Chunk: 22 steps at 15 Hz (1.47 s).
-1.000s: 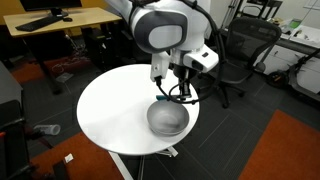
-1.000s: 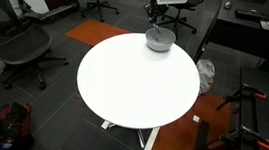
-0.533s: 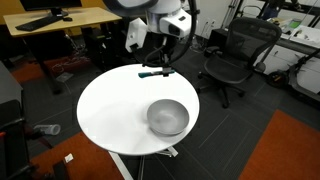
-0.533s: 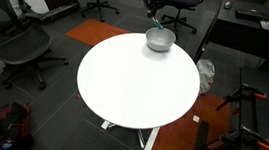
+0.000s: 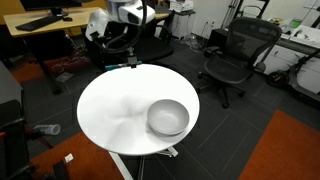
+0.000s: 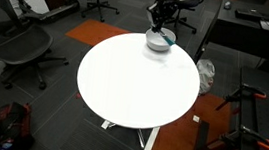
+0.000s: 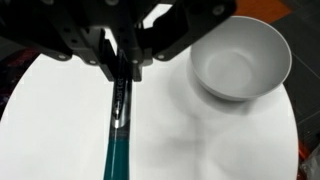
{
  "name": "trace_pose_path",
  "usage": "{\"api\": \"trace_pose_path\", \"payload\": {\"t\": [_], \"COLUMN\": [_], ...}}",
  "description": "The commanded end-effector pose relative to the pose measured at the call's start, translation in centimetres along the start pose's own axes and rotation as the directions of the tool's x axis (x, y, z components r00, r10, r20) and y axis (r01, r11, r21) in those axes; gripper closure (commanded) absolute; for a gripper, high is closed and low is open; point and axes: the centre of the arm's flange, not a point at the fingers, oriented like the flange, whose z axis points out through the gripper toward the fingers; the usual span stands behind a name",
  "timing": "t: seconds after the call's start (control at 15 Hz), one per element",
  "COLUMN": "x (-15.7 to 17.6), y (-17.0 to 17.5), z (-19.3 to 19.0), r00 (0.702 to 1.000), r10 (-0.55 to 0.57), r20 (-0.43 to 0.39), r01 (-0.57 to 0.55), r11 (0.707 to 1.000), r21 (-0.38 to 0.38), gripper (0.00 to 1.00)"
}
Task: Pick up the pen from the grey bowl and put it on the table.
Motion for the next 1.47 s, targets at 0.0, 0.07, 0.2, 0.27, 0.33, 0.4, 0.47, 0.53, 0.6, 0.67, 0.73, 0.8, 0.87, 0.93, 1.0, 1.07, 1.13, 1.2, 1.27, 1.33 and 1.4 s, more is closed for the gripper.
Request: {"api": "trace_pose_path", "payload": {"t": [0.0, 0.07, 0.2, 0.27, 0.33, 0.4, 0.47, 0.53, 0.6, 0.67, 0.73, 0.8, 0.87, 0.93, 1.0, 1.07, 1.13, 1.2, 1.27, 1.33, 1.4], "x": [-2.2, -2.4, -2.9, -3.1, -3.4, -3.7, -4.0, -4.3, -4.6, -4.8, -5.1, -5.3, -5.6, -5.8, -6.0, -6.1, -6.2, -6.3, -6.4, -6.5, -6.5], "y": [0.8, 0.9, 1.2, 1.2, 1.2, 1.1, 1.0, 0.8, 0.7, 0.6, 0.5, 0.5, 0.4, 0.4, 0.4, 0.2, 0.2, -0.1, -0.1, -0.3, -0.4], "z": [1.7, 2.5, 4.4, 5.5, 6.4, 7.6, 8.6, 9.8, 10.8, 12.0, 12.9, 14.0, 14.8, 15.5, 16.2, 16.6, 16.9, 16.8, 16.7, 16.3, 15.6], "r00": [1.0, 0.999, 0.999, 0.998, 0.998, 0.997, 0.997, 0.996, 0.996, 0.995, 0.994, 0.993, 0.992, 0.991, 0.991, 0.991, 0.991, 0.992, 0.992, 0.993, 0.993], "r10": [0.017, 0.025, 0.039, 0.046, 0.055, 0.064, 0.072, 0.08, 0.086, 0.096, 0.105, 0.114, 0.122, 0.129, 0.13, 0.132, 0.131, 0.124, 0.119, 0.117, 0.115], "r20": [-0.022, -0.026, -0.029, -0.033, -0.036, -0.036, -0.036, -0.034, -0.031, -0.018, -0.011, -0.001, 0.013, 0.022, 0.028, 0.031, 0.034, 0.033, 0.03, 0.027, 0.019], "r01": [-0.018, -0.026, -0.04, -0.047, -0.056, -0.066, -0.074, -0.082, -0.088, -0.098, -0.106, -0.113, -0.119, -0.125, -0.125, -0.126, -0.124, -0.119, -0.114, -0.113, -0.112], "r11": [1.0, 1.0, 0.999, 0.998, 0.998, 0.997, 0.996, 0.995, 0.993, 0.991, 0.989, 0.986, 0.984, 0.983, 0.982, 0.982, 0.982, 0.984, 0.985, 0.986, 0.987], "r21": [-0.008, -0.015, -0.024, -0.031, -0.037, -0.043, -0.052, -0.063, -0.078, -0.092, -0.108, -0.121, -0.13, -0.138, -0.143, -0.144, -0.144, -0.135, -0.132, -0.122, -0.114], "gripper": [0.95, 0.95, 0.95, 0.95, 0.95, 0.95, 0.95, 0.95, 0.95, 0.95, 0.95, 0.95, 0.95, 0.95, 0.95, 0.95, 0.9, 0.56, 0.54, 0.49, 0.4]}}
